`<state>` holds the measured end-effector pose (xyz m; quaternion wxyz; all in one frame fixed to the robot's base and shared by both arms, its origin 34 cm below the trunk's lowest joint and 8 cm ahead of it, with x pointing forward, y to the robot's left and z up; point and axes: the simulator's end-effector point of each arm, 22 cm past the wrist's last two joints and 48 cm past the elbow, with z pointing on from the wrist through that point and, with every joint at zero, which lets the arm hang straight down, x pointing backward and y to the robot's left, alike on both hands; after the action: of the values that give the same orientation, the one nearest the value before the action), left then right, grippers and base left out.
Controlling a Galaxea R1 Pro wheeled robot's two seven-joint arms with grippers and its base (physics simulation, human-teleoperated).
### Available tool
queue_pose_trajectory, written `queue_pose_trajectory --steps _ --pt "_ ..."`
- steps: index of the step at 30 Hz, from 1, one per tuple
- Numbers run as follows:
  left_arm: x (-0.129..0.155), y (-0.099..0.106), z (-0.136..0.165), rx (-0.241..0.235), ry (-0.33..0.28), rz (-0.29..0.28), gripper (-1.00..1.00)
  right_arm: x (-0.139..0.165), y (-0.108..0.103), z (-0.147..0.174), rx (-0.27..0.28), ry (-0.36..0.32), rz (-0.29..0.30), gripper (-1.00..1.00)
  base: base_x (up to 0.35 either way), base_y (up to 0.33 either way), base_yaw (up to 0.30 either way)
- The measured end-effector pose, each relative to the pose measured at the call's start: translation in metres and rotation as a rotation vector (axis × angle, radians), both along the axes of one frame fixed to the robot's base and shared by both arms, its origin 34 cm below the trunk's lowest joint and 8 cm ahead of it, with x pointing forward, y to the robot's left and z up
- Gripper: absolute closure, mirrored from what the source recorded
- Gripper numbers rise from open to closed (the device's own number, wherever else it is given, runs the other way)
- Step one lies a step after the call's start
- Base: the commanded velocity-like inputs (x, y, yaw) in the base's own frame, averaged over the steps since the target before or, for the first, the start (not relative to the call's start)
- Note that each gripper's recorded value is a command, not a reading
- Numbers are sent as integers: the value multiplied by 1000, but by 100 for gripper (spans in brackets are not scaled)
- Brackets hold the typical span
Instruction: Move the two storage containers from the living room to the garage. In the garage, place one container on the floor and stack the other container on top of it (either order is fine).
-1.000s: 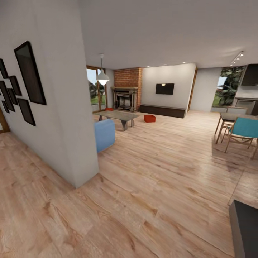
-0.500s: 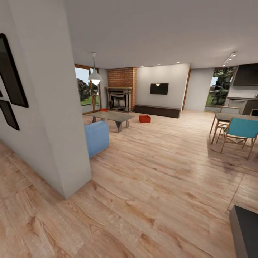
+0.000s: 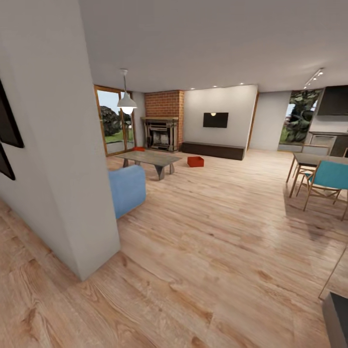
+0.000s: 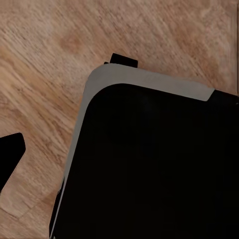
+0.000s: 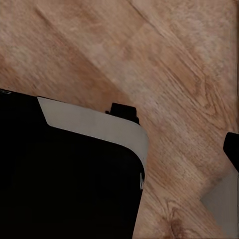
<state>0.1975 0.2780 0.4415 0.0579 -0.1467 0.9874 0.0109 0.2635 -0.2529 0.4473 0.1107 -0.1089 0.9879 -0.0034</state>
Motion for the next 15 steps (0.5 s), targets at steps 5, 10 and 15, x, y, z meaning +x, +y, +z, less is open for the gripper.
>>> queue_pose_trajectory --steps 5,10,15 --pt "0 0 0 -1 1 0 -100 -1 2 0 2 1 0 -100 325 0 -34" --pt "-2 -1 0 -1 3 0 -100 -1 7 0 9 4 -3 -100 325 0 -220" --pt "-1 -1 0 -1 2 0 -100 -1 7 0 8 3 -3 -100 325 0 -242"
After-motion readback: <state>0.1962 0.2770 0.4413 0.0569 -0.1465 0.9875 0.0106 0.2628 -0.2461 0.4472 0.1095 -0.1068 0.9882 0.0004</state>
